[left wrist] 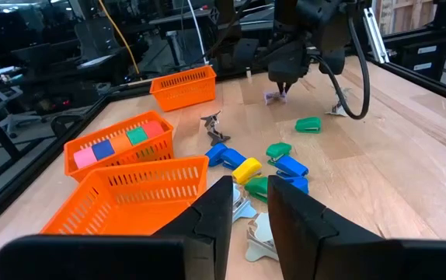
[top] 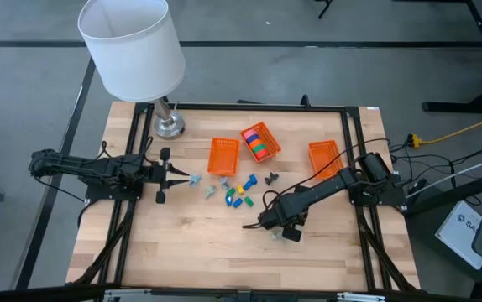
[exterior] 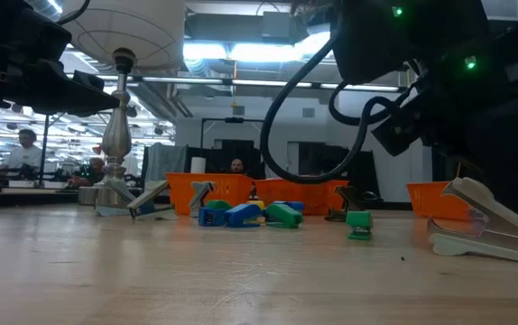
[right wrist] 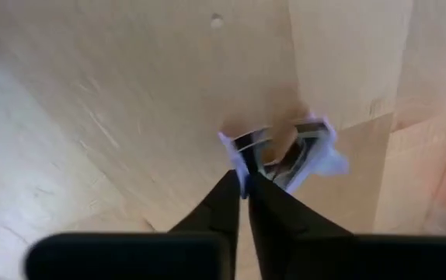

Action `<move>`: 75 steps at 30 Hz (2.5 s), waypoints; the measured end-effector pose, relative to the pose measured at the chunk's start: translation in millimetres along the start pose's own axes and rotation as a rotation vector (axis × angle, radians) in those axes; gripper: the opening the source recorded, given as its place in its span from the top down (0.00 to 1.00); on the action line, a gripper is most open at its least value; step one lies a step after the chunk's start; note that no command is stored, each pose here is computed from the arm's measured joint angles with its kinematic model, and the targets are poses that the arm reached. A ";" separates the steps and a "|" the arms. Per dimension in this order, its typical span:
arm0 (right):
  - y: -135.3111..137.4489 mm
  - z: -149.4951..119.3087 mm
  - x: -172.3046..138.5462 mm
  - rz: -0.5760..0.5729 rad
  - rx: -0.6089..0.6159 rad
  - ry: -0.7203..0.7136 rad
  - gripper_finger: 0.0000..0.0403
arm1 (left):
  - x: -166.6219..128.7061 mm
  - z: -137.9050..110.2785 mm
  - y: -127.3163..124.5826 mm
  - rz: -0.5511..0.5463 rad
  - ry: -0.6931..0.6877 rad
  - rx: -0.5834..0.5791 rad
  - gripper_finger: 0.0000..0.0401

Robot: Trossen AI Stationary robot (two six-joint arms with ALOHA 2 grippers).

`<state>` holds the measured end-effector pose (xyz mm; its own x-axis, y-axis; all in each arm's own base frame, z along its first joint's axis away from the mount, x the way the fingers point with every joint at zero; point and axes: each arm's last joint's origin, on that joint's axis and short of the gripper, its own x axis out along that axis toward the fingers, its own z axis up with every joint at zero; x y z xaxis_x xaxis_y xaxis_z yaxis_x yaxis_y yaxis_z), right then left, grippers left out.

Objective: Pick and place Stapler, Stapler remover, tape
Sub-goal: Put the violet staple remover into the right orange bin

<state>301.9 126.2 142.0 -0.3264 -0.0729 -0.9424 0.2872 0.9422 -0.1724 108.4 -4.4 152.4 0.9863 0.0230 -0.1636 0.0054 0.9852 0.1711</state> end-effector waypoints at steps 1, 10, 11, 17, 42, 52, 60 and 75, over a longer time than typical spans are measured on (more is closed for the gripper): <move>0.0 -0.1 -0.1 0.001 -0.001 0.000 0.97 | 0.0 0.0 0.0 0.000 0.000 0.000 0.81; 0.4 0.9 -3.1 0.017 0.008 0.004 0.99 | 0.0 -0.1 0.0 0.000 0.000 0.000 0.81; 0.0 0.9 -5.5 0.024 0.010 -0.005 0.99 | 0.0 0.0 0.0 0.000 0.000 0.000 0.81; -14.7 -9.3 -31.0 0.024 0.067 -0.084 0.99 | 0.0 -0.1 0.0 0.000 0.000 0.000 0.80; -128.6 -50.5 -88.2 -0.195 0.645 -0.268 1.00 | 0.0 -0.1 0.0 0.000 0.000 0.000 0.80; -166.8 -61.6 -57.5 -0.105 0.796 -0.317 1.00 | 0.0 -0.1 0.0 0.000 0.000 0.000 0.80; -189.2 -67.1 -44.6 -0.085 0.875 -0.333 1.00 | 0.0 -0.1 0.0 0.000 0.000 0.000 0.80; -211.8 -53.0 -8.2 -0.035 0.940 -0.331 0.98 | 0.0 -0.1 0.0 0.001 0.000 0.000 0.80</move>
<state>196.0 -55.5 201.4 -0.1218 -0.3182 -0.9402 0.9252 0.3066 -0.2236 108.4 -4.4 152.3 0.9862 0.0237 -0.1636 0.0048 0.9852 0.1712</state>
